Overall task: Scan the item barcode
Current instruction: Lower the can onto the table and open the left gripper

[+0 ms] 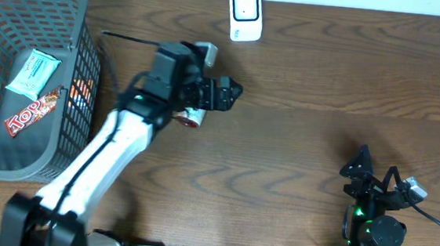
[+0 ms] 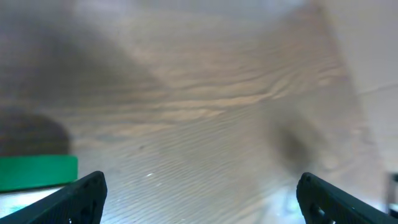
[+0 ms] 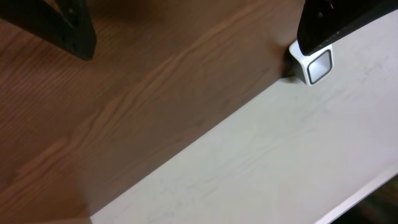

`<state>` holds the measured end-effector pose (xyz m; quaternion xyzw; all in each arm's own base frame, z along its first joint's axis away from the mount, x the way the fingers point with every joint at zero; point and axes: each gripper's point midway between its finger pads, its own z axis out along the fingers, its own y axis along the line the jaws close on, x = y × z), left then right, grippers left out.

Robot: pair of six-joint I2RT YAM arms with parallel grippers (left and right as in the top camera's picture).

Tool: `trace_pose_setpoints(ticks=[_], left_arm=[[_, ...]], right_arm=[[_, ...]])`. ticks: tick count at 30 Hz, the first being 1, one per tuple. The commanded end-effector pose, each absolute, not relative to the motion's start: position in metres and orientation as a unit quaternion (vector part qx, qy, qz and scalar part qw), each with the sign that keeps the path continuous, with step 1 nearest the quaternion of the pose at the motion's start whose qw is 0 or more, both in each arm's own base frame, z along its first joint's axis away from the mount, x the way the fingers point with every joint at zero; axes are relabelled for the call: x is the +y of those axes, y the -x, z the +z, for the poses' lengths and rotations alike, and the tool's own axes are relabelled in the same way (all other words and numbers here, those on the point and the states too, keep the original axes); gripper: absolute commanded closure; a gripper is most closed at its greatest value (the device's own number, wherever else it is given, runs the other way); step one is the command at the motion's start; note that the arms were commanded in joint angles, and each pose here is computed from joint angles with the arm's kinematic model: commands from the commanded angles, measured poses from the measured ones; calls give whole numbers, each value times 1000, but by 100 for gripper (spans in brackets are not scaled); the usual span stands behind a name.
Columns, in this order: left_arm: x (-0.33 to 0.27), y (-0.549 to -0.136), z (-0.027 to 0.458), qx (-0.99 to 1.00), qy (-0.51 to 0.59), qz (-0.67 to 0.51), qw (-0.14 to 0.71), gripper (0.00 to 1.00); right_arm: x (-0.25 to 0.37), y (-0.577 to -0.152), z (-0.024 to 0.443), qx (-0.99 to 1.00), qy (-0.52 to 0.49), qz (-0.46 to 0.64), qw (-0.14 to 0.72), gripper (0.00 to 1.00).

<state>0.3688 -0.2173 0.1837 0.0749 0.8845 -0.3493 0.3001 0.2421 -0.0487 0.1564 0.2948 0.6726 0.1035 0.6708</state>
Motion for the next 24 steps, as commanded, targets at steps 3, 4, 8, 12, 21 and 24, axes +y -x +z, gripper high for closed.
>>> trace_pose_setpoints(ticks=[3, 4, 8, 12, 21, 24], left_arm=[[-212, -346, 252, 822, -140, -444, 328, 2], [-209, -344, 259, 816, -142, -451, 332, 2], [-197, -333, 284, 792, -154, -480, 344, 2], [-188, -325, 299, 774, -164, -503, 347, 44], [-177, -324, 303, 768, -159, -517, 342, 2], [-175, -325, 303, 768, -157, -517, 343, 2]], right_arm=[[-47, -242, 155, 675, -294, 106, 668, 1], [-47, -242, 155, 675, -294, 106, 668, 1], [-47, -242, 155, 675, -294, 106, 668, 1], [-47, -242, 155, 675, -294, 106, 668, 1], [-47, -242, 155, 675, -295, 106, 668, 1], [-47, -242, 155, 675, -294, 106, 668, 1]])
